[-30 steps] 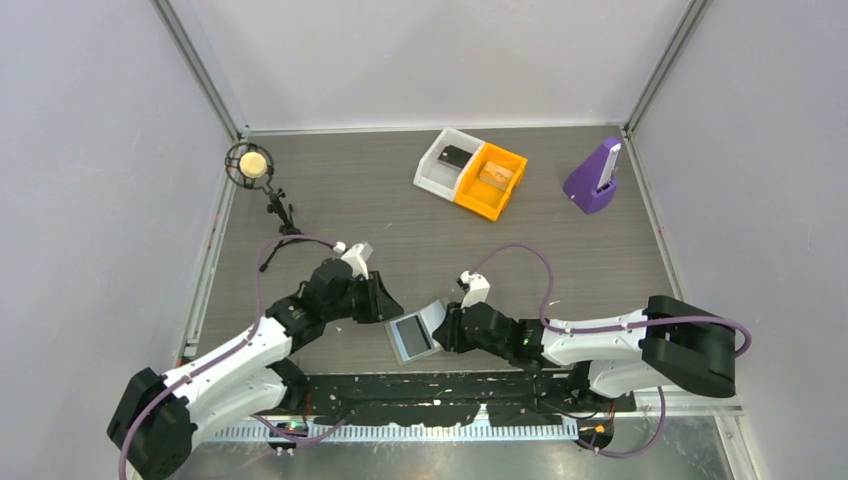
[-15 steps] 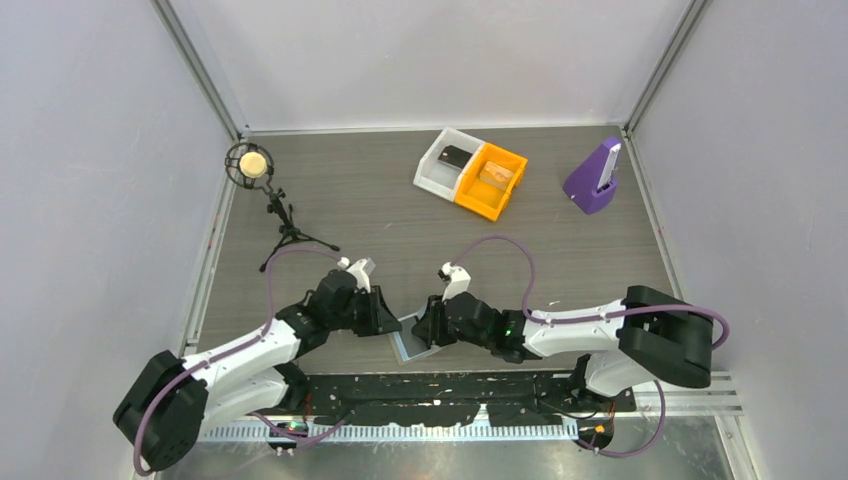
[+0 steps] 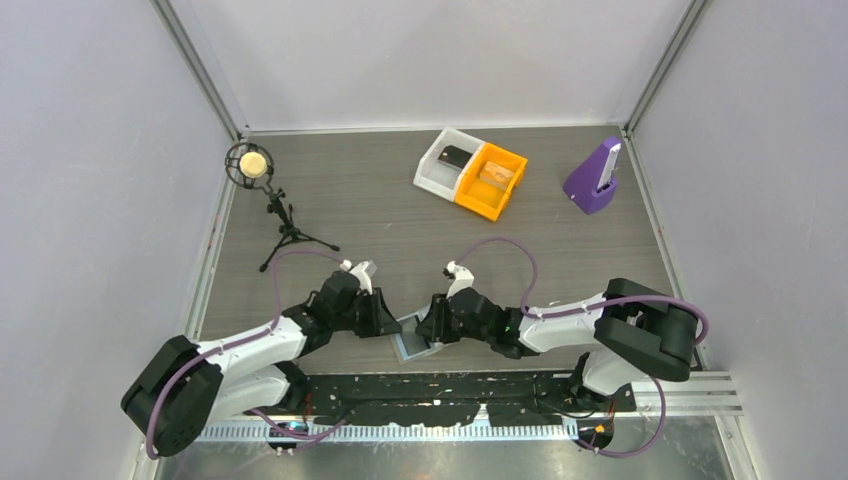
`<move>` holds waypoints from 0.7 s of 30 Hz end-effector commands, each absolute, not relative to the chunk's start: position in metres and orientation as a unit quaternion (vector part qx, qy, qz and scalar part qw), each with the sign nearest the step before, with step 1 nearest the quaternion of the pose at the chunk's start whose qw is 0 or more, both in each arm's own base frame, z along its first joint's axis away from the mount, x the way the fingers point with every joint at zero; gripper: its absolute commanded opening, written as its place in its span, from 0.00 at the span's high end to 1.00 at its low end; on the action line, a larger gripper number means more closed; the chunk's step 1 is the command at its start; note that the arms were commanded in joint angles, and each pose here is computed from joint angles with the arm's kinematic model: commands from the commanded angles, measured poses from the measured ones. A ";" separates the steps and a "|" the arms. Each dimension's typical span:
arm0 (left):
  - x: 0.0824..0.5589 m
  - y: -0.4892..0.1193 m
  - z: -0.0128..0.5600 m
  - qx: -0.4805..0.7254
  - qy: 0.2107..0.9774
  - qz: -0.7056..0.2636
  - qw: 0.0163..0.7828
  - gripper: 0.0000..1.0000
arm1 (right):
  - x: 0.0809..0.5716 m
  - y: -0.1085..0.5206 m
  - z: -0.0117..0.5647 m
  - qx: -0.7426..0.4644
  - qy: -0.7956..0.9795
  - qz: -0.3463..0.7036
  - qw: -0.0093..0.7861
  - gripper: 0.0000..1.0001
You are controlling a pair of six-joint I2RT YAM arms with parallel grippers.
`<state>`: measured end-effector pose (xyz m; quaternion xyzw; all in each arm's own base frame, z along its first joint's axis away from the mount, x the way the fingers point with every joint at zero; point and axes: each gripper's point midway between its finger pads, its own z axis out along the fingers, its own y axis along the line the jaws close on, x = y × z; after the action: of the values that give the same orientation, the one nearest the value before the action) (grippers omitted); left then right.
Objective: Take the credit cards out of the card holder
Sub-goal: Remove the credit card from the card holder.
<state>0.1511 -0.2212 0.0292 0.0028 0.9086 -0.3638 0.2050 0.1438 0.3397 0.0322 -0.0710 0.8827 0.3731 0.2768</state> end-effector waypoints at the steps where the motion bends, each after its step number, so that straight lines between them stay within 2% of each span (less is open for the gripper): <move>1: 0.151 -0.219 0.022 0.002 0.911 -0.358 0.205 0.80 | 0.145 0.338 0.030 -0.068 0.877 0.389 0.275 0.64; 11: 0.149 -0.217 0.017 0.002 0.915 -0.351 0.198 0.80 | 0.147 0.328 0.036 -0.054 0.871 0.402 0.278 0.61; 21: 0.149 -0.216 0.018 0.003 0.915 -0.348 0.202 0.80 | 0.149 0.326 0.039 -0.054 0.869 0.401 0.285 0.69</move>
<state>0.1535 -0.2231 0.0276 0.0035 0.9077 -0.3653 0.2066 0.1451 0.3254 0.0337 -0.0559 0.8737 0.3974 0.2750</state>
